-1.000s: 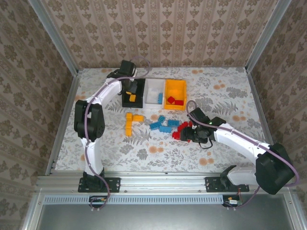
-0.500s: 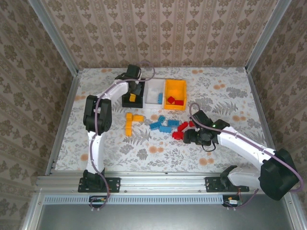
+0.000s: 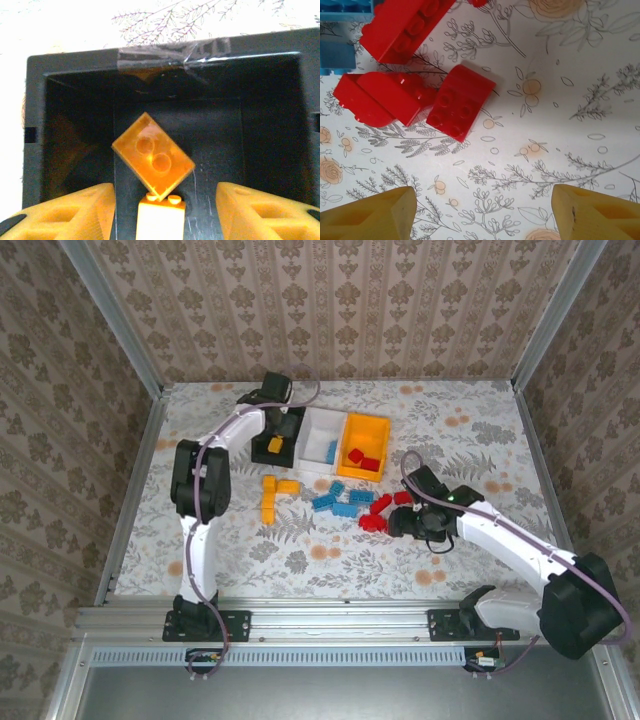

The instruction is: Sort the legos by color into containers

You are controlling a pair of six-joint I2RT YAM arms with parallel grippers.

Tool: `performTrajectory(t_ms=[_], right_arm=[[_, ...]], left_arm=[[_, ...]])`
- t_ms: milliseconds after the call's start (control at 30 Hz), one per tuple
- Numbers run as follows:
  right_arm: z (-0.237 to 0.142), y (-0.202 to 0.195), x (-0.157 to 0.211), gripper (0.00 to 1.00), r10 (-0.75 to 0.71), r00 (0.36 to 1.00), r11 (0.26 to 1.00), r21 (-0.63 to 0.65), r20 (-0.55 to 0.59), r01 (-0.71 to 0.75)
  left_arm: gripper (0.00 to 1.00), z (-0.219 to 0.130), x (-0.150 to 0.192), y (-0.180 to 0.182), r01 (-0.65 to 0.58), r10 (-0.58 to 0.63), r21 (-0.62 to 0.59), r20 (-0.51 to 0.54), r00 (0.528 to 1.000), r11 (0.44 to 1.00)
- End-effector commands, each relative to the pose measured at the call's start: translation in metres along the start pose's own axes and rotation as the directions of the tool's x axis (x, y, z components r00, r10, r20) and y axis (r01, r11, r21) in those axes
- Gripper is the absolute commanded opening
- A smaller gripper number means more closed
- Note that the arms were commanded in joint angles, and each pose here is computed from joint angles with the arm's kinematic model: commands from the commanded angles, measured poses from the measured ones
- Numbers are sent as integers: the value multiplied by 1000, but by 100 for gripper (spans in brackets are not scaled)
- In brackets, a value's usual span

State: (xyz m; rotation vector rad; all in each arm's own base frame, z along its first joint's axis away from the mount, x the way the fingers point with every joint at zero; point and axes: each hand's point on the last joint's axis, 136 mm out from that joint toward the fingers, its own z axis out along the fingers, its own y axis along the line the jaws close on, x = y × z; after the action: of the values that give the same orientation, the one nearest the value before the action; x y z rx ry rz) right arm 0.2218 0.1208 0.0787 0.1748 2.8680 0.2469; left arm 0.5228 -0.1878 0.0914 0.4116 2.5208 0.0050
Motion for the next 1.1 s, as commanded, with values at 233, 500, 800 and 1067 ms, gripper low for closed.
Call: performTrajectory(t_ms=[233,500,800,1067], right_arm=[[19,8,-11,72,24,998,999,23,-56,-23],[38,7,-21,70,188,981,980,82,-49,-184],[53,3,-40,69,261,965,961,101,-13,-259],[74,4,-28,65,274,959,958,103,-66,-267]], left_arm=[[70,-118,-6,-6,68,-80,95,118,990,993],[73,-153,41,-22,86,-102,142,112,988,986],[79,-173,88,-14,105,-117,126,94,989,986],[81,-170,116,-4,135,-142,121,59,988,983]])
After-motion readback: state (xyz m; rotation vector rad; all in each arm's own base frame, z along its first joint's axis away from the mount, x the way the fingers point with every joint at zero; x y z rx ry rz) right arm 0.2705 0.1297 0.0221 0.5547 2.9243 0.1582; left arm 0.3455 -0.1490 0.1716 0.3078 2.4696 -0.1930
